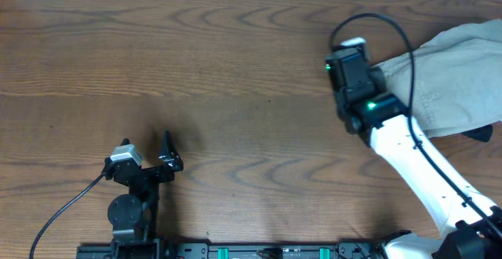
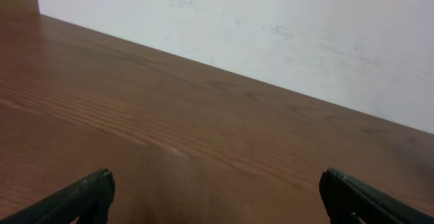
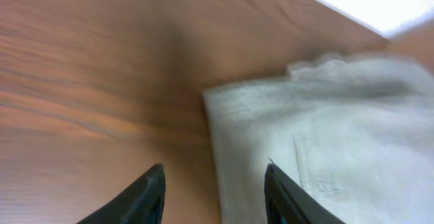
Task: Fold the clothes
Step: 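Grasp the trousers' edge with the right gripper and lift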
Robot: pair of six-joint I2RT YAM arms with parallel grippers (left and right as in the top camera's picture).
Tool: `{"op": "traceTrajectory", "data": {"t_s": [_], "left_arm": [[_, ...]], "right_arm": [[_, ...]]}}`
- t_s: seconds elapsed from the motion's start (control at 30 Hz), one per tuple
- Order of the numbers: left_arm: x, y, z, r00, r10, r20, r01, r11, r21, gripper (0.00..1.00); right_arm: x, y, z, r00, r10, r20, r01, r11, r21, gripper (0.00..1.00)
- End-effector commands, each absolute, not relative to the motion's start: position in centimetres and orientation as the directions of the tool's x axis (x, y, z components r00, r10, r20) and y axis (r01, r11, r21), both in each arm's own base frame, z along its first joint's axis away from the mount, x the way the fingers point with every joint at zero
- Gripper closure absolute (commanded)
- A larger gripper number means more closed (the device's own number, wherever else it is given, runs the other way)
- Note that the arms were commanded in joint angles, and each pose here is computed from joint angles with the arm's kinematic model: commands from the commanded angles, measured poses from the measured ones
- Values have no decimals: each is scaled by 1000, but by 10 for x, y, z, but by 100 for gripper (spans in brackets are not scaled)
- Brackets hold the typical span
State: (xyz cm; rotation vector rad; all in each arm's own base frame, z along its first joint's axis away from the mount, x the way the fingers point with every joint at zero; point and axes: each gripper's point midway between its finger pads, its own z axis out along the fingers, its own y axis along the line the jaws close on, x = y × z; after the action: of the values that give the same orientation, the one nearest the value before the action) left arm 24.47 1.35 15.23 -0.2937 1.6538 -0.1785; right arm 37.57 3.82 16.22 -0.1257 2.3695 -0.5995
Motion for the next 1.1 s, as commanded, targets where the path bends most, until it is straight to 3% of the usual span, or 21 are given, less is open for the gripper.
{"op": "traceTrajectory", "data": {"t_s": [0.0,0.1,0.27,0.43,0.63,0.9,1.07], "left_arm": [[244,16,137,-127,-288,-949,-113,955,-275,2],[244,16,137,-126,-288,-949,-113,955,-275,2],[244,16,137,-127,-288,-949,-113,955,-275,2],[244,16,137,-127,-288,-949,-113,955,-275,2],[244,16,137,-127,-288,-949,-113,955,-275,2],[244,16,137,-127,-288,-949,-113,955,-275,2],[244,16,137,-127,-288,-949,-113,955,-275,2]], "right_arm": [[361,-10,161,-765,19,-644,343,858,-382,50],[338,-40,145,-748,255,-613,513,807,-291,46],[302,-73,117,-616,631,-473,751,650,-111,42],[289,-78,92,-531,789,-308,822,568,36,40],[274,-94,65,-463,841,-280,868,494,49,36],[277,-115,30,-402,843,-359,875,469,122,9],[285,-123,24,-411,809,-420,845,511,156,3]]}}
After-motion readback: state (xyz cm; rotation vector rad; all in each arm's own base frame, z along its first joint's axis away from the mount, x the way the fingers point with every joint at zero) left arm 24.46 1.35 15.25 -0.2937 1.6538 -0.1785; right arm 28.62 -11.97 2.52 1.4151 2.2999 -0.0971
